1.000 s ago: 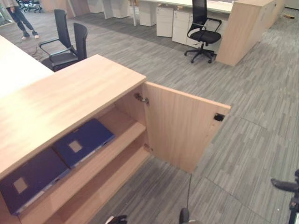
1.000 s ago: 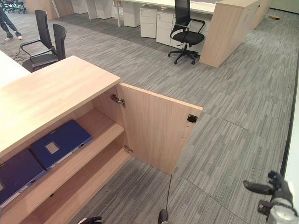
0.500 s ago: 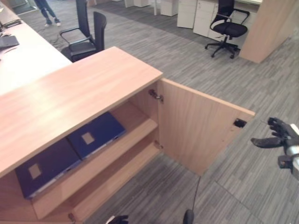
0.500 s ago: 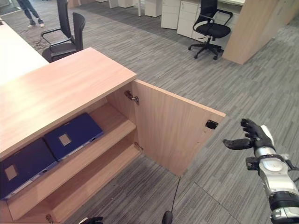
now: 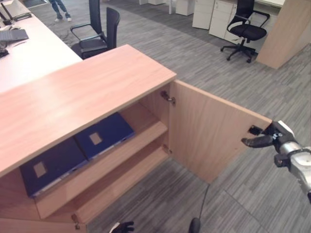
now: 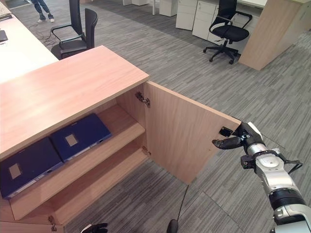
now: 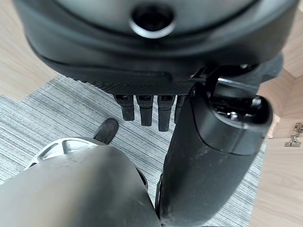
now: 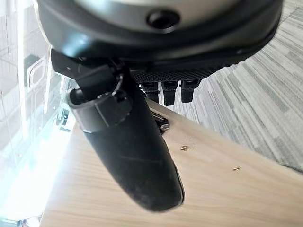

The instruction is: Put the empty folder in the office cabinet

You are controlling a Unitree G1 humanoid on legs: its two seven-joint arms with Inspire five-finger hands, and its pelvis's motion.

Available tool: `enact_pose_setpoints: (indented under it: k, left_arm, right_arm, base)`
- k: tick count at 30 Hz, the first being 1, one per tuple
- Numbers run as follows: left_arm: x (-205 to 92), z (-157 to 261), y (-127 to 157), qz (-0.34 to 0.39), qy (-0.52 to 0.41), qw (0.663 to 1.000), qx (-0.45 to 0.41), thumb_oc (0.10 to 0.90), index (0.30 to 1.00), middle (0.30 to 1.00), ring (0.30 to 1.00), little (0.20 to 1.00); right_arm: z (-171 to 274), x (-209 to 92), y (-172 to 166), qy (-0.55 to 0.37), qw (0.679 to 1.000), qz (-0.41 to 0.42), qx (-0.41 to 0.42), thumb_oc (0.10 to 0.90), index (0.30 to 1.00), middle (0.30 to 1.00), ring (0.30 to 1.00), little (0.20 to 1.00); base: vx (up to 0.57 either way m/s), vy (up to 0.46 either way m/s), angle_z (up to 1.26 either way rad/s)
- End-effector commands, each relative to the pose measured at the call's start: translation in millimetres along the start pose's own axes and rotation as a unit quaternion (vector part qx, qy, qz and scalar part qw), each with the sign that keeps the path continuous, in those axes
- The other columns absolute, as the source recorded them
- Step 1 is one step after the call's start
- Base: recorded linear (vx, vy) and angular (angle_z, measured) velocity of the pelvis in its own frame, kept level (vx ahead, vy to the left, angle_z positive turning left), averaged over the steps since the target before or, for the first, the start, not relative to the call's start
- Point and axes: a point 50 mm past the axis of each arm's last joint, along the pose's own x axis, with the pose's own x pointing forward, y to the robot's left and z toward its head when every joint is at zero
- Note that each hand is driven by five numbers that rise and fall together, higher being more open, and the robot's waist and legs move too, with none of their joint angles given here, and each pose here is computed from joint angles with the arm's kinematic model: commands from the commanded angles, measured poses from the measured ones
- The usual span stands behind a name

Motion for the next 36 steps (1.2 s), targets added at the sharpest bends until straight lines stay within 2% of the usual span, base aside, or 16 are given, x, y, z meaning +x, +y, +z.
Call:
enact_pose_setpoints:
  k: [1,3,4,5,7,8,9,10,14,15,16,18,23,28,36]
  left_arm:
    - [-7,-22,24,0.022,0.035,0.999,0.033,0.8,0.9,0.9,0.9,0.9]
    - [-6,-22,22,0.021,0.035,0.999,0.031,0.8,0.9,0.9,0.9,0.9]
    - [-6,-23,21,0.02,0.038,0.999,0.029,0.8,0.9,0.9,0.9,0.9]
    - [-7,-23,21,0.02,0.038,0.999,0.029,0.8,0.9,0.9,0.9,0.9]
    - [-7,-23,20,0.02,0.039,0.999,0.028,0.8,0.9,0.9,0.9,0.9]
    - [-6,-22,19,0.016,0.035,0.999,0.025,0.8,0.9,0.9,0.9,0.9]
    - [-6,-22,18,0.016,0.036,0.999,0.025,0.8,0.9,0.9,0.9,0.9]
    - [-6,-22,18,0.015,0.034,0.999,0.025,0.8,0.9,0.9,0.9,0.9]
    - [-5,-16,13,0.013,0.02,0.999,0.023,0.8,0.9,0.9,0.9,0.9]
    - [-5,-16,13,0.013,0.021,0.999,0.022,0.8,0.9,0.9,0.9,0.9]
    - [-4,-13,12,0.016,0.014,0.999,0.025,0.8,0.9,0.9,0.9,0.9]
    - [-3,-11,8,0.013,0.01,1.0,0.026,0.8,0.9,0.9,0.9,0.9]
    - [-3,-10,4,0.012,0.008,1.0,0.027,0.8,0.9,0.9,0.9,0.9]
    - [-3,-11,5,0.012,0.012,0.999,0.035,0.8,0.9,0.9,0.9,0.9]
    - [-3,-15,5,0.022,0.021,0.999,0.027,0.8,0.9,0.9,0.9,0.9]
  right_arm:
    - [94,19,24,-0.2,0.976,0.051,0.077,0.8,0.9,0.9,0.9,0.9]
    - [97,17,42,-0.215,0.966,0.093,0.11,0.8,0.9,0.9,0.9,0.9]
    - [98,11,69,-0.229,0.948,0.153,0.157,0.8,0.9,0.9,0.9,0.9]
    - [97,10,69,-0.229,0.948,0.154,0.158,0.8,0.9,0.9,0.9,0.9]
    - [98,-3,103,-0.242,0.923,0.23,0.192,0.8,0.9,0.9,0.9,0.9]
    - [92,-21,142,-0.233,0.892,0.32,0.217,0.8,0.9,0.9,0.9,0.9]
    - [91,-21,142,-0.233,0.892,0.32,0.217,0.8,0.9,0.9,0.9,0.9]
    - [88,-33,160,-0.229,0.874,0.361,0.231,0.8,0.9,0.9,0.9,0.9]
    - [64,-73,222,-0.166,0.811,0.488,0.279,0.8,0.9,0.9,0.9,0.9]
    - [64,-74,222,-0.166,0.81,0.488,0.279,0.8,0.9,0.9,0.9,0.9]
    - [54,-90,244,-0.131,0.78,0.531,0.304,0.8,0.9,0.9,0.9,0.9]
    - [37,-98,266,-0.078,0.757,0.534,0.368,0.8,0.9,0.9,0.9,0.9]
    - [-2,-109,286,0.01,0.76,0.52,0.39,0.8,0.9,0.9,0.9,0.9]
    - [-20,-115,286,0.043,0.764,0.517,0.383,0.8,0.9,0.9,0.9,0.9]
    - [-28,-123,294,0.067,0.754,0.514,0.403,0.8,0.9,0.9,0.9,0.9]
  base:
    - [0.0,0.0,0.0]
    - [0.0,0.038,-0.01]
    - [-0.01,0.034,-0.02]
    - [-0.01,0.036,-0.06]
    - [-0.01,0.037,-0.19]
    - [-0.01,0.034,-0.19]
    - [-0.01,0.036,-0.12]
    - [0.0,0.019,-0.13]
    - [0.0,0.027,-0.14]
    - [-0.02,0.04,-0.09]
    - [-0.03,0.047,-0.01]
    - [-0.04,0.063,0.08]
    - [-0.01,0.057,0.18]
    - [0.0,0.025,0.11]
    - [0.01,-0.008,0.02]
